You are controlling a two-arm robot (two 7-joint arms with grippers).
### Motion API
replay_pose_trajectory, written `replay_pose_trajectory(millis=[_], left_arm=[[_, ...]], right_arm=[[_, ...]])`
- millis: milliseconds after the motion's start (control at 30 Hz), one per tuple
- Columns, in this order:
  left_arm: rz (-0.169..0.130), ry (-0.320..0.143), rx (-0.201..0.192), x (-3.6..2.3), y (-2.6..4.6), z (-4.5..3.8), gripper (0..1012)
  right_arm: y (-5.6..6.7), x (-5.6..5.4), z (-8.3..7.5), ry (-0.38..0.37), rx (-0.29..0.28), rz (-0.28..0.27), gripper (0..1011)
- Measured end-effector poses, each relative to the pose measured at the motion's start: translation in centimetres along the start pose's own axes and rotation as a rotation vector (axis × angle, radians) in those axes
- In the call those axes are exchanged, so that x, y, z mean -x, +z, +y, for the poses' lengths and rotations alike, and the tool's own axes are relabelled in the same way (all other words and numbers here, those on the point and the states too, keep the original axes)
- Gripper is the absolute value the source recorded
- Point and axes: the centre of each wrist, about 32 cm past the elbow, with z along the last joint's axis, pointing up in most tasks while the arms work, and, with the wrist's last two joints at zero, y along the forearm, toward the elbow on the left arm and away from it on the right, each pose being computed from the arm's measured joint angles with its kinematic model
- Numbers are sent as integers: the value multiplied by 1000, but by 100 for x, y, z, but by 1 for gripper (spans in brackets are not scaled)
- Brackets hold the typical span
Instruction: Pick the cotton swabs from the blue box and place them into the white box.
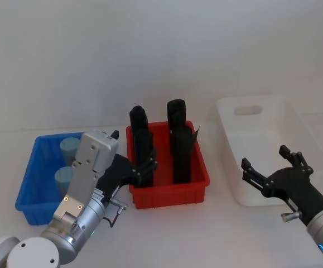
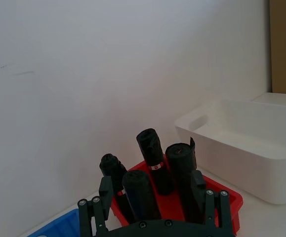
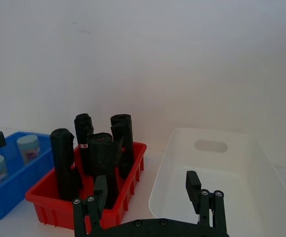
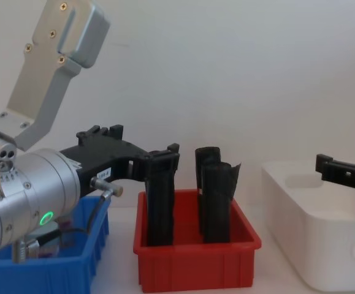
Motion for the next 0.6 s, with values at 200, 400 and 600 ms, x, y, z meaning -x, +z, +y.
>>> replay_pose_trajectory(millis=[200, 400, 600], left_arm=[[0, 0, 0, 0, 0, 0, 1004], [0, 0, 0, 0, 0, 0, 1004], [0, 0, 0, 0, 0, 0, 1004]], right_arm=[[0, 0, 0, 0, 0, 0, 1002], [0, 0, 0, 0, 0, 0, 1002], [0, 0, 0, 0, 0, 0, 1002]])
